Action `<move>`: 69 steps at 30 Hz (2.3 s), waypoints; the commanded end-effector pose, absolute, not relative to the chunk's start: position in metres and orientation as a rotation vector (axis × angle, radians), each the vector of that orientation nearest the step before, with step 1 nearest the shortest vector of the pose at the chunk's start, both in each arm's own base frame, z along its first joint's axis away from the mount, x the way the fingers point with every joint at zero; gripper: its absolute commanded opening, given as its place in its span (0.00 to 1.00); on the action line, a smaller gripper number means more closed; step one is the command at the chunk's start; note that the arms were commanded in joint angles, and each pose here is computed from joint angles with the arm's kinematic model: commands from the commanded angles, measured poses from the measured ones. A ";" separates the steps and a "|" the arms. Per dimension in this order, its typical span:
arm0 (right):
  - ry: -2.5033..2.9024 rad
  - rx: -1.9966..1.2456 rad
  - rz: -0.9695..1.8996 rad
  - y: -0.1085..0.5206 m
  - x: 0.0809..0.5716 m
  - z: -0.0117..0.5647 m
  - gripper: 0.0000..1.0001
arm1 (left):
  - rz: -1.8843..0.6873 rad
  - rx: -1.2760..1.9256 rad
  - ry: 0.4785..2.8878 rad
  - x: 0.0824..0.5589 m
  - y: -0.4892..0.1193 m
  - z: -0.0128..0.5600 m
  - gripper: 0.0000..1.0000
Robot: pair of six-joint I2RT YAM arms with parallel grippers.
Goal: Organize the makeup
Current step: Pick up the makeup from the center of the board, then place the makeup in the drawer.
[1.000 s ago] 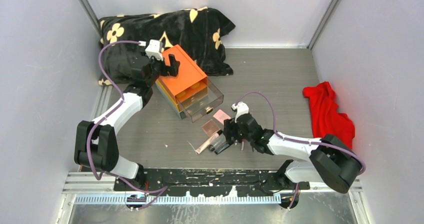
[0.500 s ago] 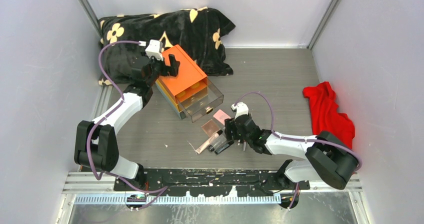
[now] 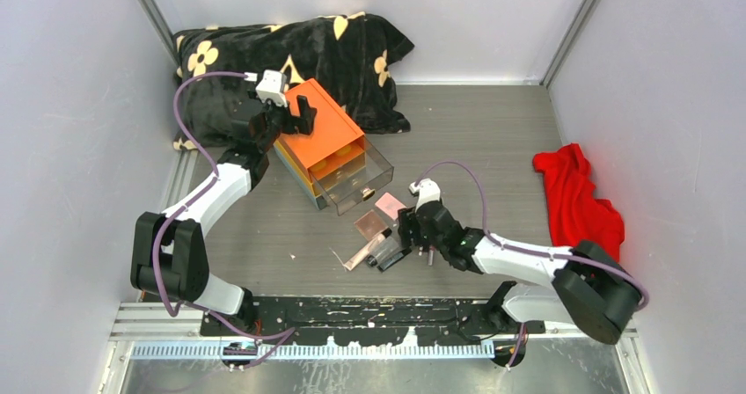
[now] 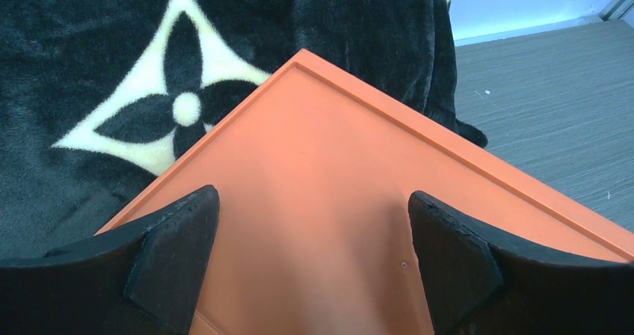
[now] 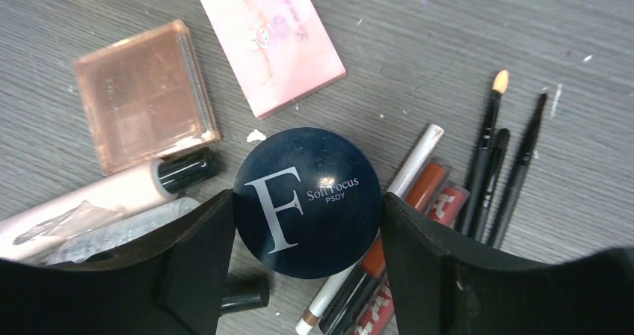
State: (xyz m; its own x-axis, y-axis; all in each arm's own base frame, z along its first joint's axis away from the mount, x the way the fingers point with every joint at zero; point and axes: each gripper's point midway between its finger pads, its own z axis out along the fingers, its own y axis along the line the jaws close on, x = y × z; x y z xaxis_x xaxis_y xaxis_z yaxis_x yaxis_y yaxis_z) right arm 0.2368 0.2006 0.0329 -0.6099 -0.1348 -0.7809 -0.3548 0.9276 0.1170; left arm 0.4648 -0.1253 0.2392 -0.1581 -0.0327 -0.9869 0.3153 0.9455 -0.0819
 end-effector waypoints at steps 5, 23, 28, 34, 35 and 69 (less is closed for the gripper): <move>2.064 -0.332 0.350 0.200 0.248 0.109 0.39 | -0.315 0.144 2.215 0.413 -0.114 0.094 0.97; 1.842 -0.460 0.289 0.232 0.294 0.287 0.41 | -0.312 0.143 2.216 0.413 -0.113 0.093 0.97; 1.839 -0.534 0.349 0.262 0.305 0.294 0.42 | -0.307 0.143 2.217 0.412 -0.112 0.094 0.97; 1.846 -0.590 0.458 0.297 0.307 0.288 0.42 | -0.302 0.144 2.213 0.409 -0.111 0.096 0.97; 1.845 -0.595 0.468 0.301 0.307 0.288 0.42 | -0.301 0.145 2.212 0.409 -0.111 0.097 0.97; 1.843 -0.586 0.323 0.336 0.360 0.251 0.81 | -0.283 0.164 2.210 0.402 -0.108 0.103 0.97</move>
